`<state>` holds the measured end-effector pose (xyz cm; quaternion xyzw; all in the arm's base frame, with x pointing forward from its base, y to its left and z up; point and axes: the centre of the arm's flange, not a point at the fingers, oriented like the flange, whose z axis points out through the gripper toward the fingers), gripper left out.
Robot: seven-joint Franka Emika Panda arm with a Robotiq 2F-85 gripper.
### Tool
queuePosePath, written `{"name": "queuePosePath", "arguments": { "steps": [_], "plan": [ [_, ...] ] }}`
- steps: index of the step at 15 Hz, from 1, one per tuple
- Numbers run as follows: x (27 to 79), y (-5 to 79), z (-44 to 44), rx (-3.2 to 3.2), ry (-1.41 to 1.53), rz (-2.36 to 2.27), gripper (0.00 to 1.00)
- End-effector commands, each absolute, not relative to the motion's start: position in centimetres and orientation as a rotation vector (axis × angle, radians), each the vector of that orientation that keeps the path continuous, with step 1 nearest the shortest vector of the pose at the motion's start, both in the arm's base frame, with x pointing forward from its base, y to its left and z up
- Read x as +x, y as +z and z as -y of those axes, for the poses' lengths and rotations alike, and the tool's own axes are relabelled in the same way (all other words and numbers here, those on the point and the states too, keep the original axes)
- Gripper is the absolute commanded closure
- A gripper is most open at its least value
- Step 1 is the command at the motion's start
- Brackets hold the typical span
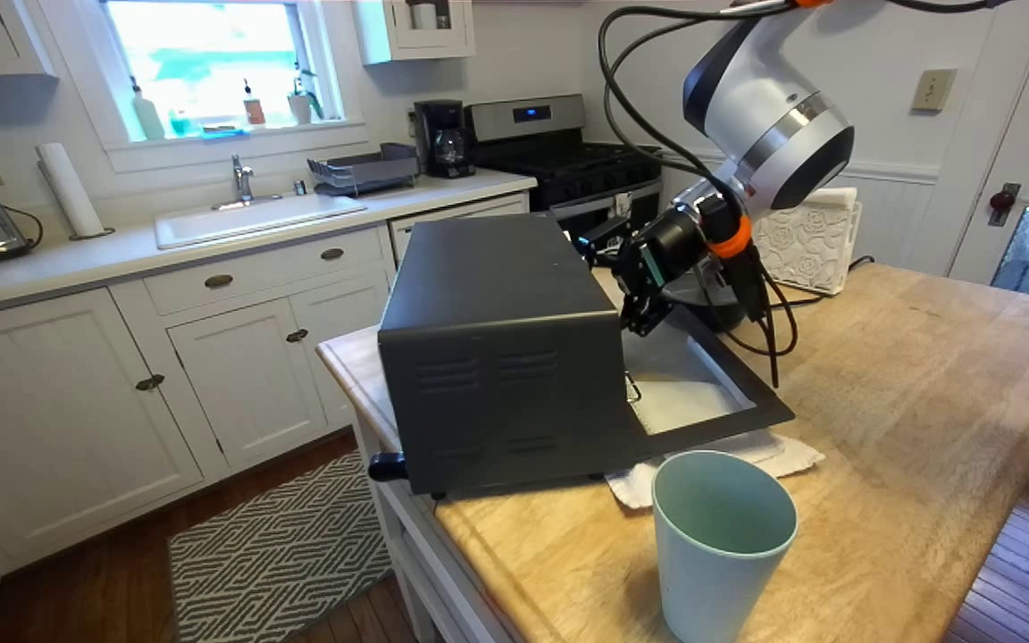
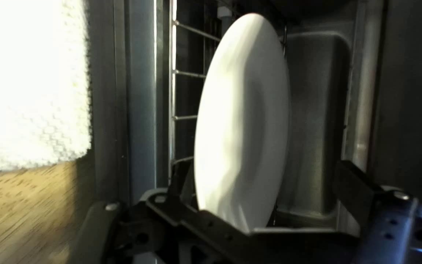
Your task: Pick up the paper plate and in the oven on top of the oven wire rack
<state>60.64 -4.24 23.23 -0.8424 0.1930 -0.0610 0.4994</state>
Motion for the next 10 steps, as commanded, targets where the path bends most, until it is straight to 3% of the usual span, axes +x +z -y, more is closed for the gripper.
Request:
{"name": "queuePosePath", "arguments": {
  "steps": [1,10],
  "plan": [
    [61.1,23.8,5.1,-1.976,-0.111,-0.470,0.00],
    [60.8,24.4,6.8,-1.924,-0.102,-0.467,0.00]
  ]
}}
